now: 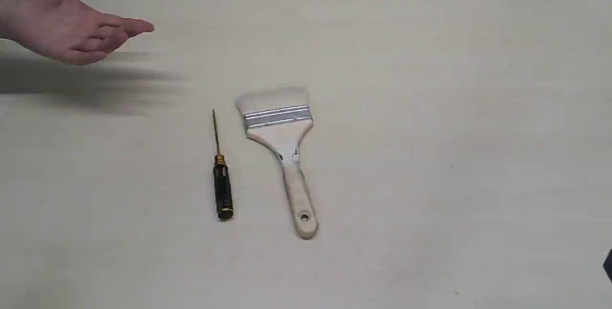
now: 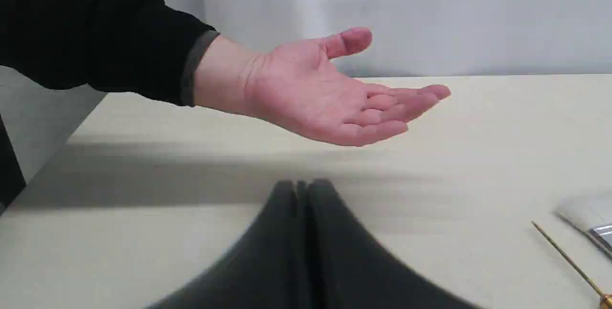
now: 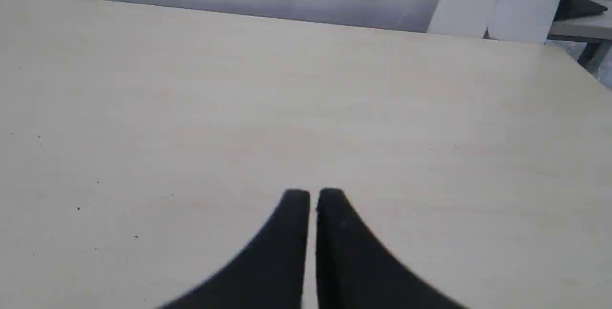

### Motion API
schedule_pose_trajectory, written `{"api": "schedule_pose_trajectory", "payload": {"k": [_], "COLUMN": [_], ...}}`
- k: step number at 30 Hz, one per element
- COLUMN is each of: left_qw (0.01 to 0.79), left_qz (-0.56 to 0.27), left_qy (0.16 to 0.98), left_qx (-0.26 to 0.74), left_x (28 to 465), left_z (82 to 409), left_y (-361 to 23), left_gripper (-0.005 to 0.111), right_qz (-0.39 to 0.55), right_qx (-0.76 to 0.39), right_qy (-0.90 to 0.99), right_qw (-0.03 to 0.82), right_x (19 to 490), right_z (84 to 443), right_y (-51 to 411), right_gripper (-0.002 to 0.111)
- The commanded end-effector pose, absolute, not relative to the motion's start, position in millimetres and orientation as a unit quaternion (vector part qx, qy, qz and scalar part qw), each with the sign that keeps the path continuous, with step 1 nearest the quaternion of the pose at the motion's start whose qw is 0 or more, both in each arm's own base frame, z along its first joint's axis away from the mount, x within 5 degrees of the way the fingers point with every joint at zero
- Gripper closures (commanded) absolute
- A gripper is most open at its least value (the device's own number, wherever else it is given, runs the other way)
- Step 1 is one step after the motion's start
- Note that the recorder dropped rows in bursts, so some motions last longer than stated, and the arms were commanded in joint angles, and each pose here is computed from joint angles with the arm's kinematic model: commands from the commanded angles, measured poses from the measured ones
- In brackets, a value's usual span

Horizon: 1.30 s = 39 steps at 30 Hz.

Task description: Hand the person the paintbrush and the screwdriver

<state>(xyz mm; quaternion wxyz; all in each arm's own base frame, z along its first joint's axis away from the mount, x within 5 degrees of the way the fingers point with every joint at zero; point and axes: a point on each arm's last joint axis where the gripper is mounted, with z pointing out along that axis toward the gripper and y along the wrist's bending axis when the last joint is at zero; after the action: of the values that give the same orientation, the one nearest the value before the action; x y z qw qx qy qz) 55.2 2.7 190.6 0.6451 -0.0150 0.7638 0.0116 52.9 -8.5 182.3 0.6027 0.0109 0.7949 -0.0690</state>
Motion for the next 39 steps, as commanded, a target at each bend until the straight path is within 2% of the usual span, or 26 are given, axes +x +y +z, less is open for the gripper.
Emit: {"api": "schedule_pose_trajectory", "payload": {"k": [1, 13, 18, 32, 39], "left_qw": [0.647, 0.647, 0.647, 0.648, 0.648], "left_qz": [0.007, 0.007, 0.007, 0.007, 0.007], "left_qy": [0.762, 0.762, 0.762, 0.761, 0.761], "left_qx": [-0.014, -0.014, -0.014, -0.013, -0.013], "left_x": [55.2, 55.2, 55.2, 55.3, 55.3], "left_z": [190.5, 190.5, 190.5, 190.7, 190.7], "left_y": [2.1, 2.1, 2.1, 2.2, 2.2], "left_gripper": [0.107, 0.107, 0.107, 0.107, 0.107], "right_qz": [-0.069, -0.069, -0.122, -0.122, -0.093], "right_qx": [0.012, 0.012, -0.028, -0.028, -0.037], "right_qy": [0.794, 0.794, 0.776, 0.774, 0.654], "right_qw": [0.603, 0.603, 0.618, 0.62, 0.75], "right_x": [52.7, 52.7, 53.5, 53.6, 55.5], "right_z": [181.4, 181.4, 186.6, 187.0, 218.2], "right_y": [-8.5, -8.5, -11.4, -11.3, -3.3], "right_gripper": [0.104, 0.104, 0.104, 0.104, 0.104]}}
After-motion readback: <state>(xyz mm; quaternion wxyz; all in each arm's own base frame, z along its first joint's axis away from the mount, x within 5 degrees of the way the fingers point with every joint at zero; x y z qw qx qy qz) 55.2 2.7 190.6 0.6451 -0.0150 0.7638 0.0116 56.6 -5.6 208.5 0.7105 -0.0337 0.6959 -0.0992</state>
